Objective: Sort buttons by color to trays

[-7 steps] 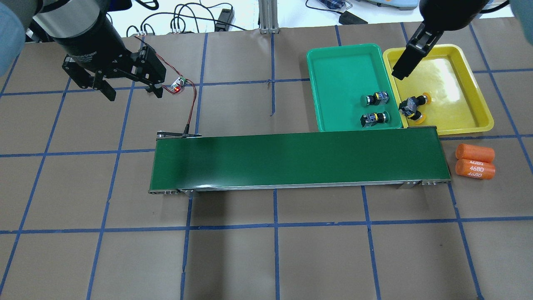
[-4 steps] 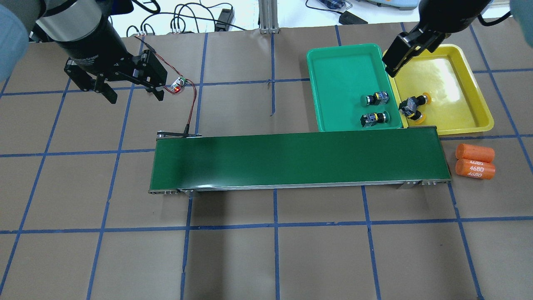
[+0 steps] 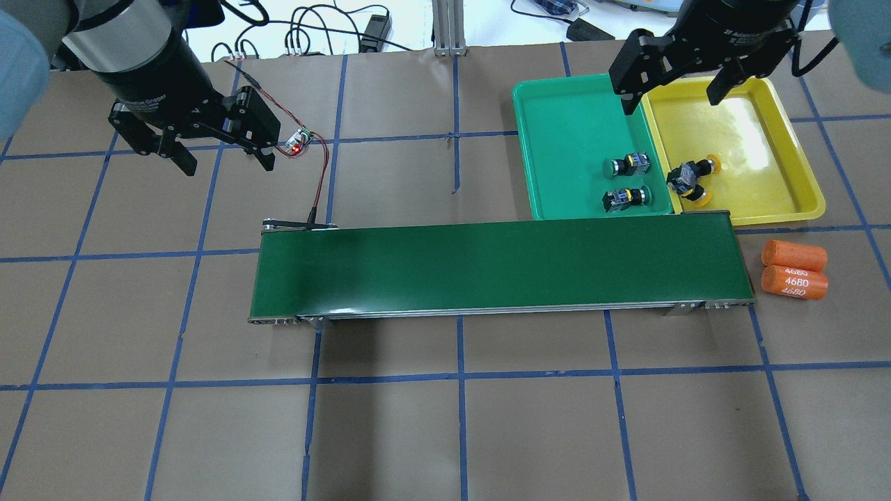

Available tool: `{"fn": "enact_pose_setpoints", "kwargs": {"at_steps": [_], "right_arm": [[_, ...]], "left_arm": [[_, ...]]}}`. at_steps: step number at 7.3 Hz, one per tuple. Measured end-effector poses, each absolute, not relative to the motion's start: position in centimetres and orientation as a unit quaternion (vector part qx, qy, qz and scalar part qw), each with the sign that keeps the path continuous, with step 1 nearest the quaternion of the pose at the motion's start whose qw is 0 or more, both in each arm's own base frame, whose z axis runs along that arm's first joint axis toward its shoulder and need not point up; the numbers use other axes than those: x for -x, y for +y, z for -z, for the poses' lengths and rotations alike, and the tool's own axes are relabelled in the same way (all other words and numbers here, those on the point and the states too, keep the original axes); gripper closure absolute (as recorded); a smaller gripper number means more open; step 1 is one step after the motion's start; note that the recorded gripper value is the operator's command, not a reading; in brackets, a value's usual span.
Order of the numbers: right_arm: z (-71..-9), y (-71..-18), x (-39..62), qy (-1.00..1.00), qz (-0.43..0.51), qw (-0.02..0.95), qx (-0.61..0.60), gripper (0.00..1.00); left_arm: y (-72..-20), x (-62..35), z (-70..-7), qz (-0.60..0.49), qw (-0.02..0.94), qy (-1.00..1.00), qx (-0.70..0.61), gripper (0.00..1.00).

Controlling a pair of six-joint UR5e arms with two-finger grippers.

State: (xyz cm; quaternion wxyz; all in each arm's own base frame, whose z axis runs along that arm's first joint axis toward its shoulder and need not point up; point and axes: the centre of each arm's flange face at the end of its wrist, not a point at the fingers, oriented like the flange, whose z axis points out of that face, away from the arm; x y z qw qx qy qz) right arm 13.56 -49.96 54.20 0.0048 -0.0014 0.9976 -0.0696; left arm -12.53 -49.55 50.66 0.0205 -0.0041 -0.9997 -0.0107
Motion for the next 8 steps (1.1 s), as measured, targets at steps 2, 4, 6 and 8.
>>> {"fn": "enact_pose_setpoints", "kwargs": {"at_steps": [2, 4, 6, 8], "right_arm": [[-53.87, -49.67, -13.68, 0.996, 0.059, 0.011, -0.063, 0.0], [-53.74, -49.44, -13.73, 0.996, 0.051, 0.014, -0.074, 0.0], [-53.69, -49.36, -13.75, 0.996, 0.05, 0.015, -0.074, 0.0], [-53.68, -49.32, -13.86, 0.996, 0.049, 0.016, -0.072, 0.0]], "left_arm": [[-49.54, 12.53, -50.61, 0.011, 0.021, -1.0, 0.004, 0.0], [-49.56, 12.53, -50.59, 0.011, 0.021, -1.0, 0.004, 0.0], [-49.53, 12.53, -50.62, 0.011, 0.021, -1.0, 0.004, 0.0], [-49.52, 12.52, -50.67, 0.011, 0.02, -1.0, 0.004, 0.0]]}}
